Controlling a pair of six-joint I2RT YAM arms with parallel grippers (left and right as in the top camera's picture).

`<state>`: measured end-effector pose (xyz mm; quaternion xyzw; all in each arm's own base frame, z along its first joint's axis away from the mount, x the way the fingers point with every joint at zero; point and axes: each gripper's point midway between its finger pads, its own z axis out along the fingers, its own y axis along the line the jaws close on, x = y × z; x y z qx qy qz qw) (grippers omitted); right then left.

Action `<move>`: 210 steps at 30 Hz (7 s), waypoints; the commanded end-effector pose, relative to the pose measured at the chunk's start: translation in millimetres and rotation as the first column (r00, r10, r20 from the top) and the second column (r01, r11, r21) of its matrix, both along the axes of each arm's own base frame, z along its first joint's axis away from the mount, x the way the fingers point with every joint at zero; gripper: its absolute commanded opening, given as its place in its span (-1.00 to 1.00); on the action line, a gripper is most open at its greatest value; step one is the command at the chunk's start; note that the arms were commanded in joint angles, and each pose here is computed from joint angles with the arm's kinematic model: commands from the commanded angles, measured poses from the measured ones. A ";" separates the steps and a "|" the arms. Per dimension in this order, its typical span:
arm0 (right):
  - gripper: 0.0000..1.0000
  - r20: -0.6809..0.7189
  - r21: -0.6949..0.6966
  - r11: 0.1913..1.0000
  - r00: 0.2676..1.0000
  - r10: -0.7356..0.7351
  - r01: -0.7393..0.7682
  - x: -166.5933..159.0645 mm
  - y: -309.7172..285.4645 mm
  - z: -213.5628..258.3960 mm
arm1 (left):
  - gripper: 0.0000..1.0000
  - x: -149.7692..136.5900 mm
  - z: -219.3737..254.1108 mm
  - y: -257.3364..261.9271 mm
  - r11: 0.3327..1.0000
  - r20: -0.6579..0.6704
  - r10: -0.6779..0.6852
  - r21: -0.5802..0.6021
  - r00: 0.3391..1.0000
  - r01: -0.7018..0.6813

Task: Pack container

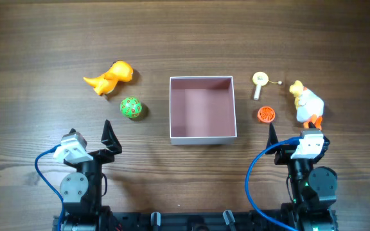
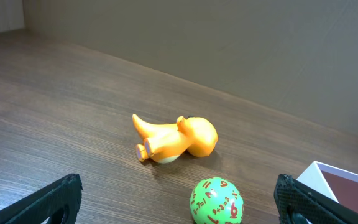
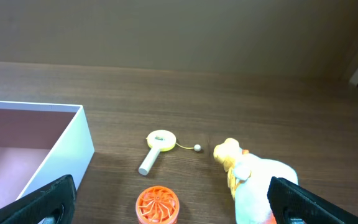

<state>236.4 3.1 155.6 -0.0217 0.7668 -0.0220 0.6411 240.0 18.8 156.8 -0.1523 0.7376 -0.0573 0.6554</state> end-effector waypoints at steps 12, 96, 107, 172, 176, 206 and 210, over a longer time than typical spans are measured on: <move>0.99 0.008 0.004 1.000 1.000 0.012 -0.012 -0.1 1.8 1.7 | 0.99 0.6 -1.4 -3.8 1.000 0.001 -0.023 0.018 1.000 0.023; 0.89 -0.936 0.070 0.974 0.352 -0.011 0.215 121.7 -98.6 -108.1 | 0.99 0.6 -1.4 -3.8 1.000 0.001 -0.023 0.018 1.000 0.023; -0.71 -0.944 0.077 0.968 0.330 -0.007 0.240 116.4 -96.4 -113.3 | 0.99 0.6 -1.4 -3.8 1.000 0.001 -0.023 0.018 1.000 0.023; -0.91 -0.882 0.062 0.989 0.472 -0.010 0.137 121.4 170.8 -49.9 | 1.00 0.6 -1.4 -3.8 1.000 0.001 -0.023 0.018 1.000 0.023; -0.91 -0.882 0.071 0.985 0.471 -0.013 0.160 123.3 172.0 -63.8 | 1.00 0.6 -1.4 -3.8 1.000 0.001 -0.023 0.018 1.000 0.023; -0.60 -0.890 -0.025 0.985 0.444 -0.101 0.174 123.1 158.7 -82.1 | 0.99 0.6 -1.4 -3.8 1.000 0.001 -0.023 0.018 1.000 0.023; -0.32 -0.892 -0.022 0.986 0.442 -0.093 0.164 122.8 159.8 -82.3 | 0.99 0.6 -1.4 -3.8 1.000 0.001 -0.023 0.018 1.000 0.023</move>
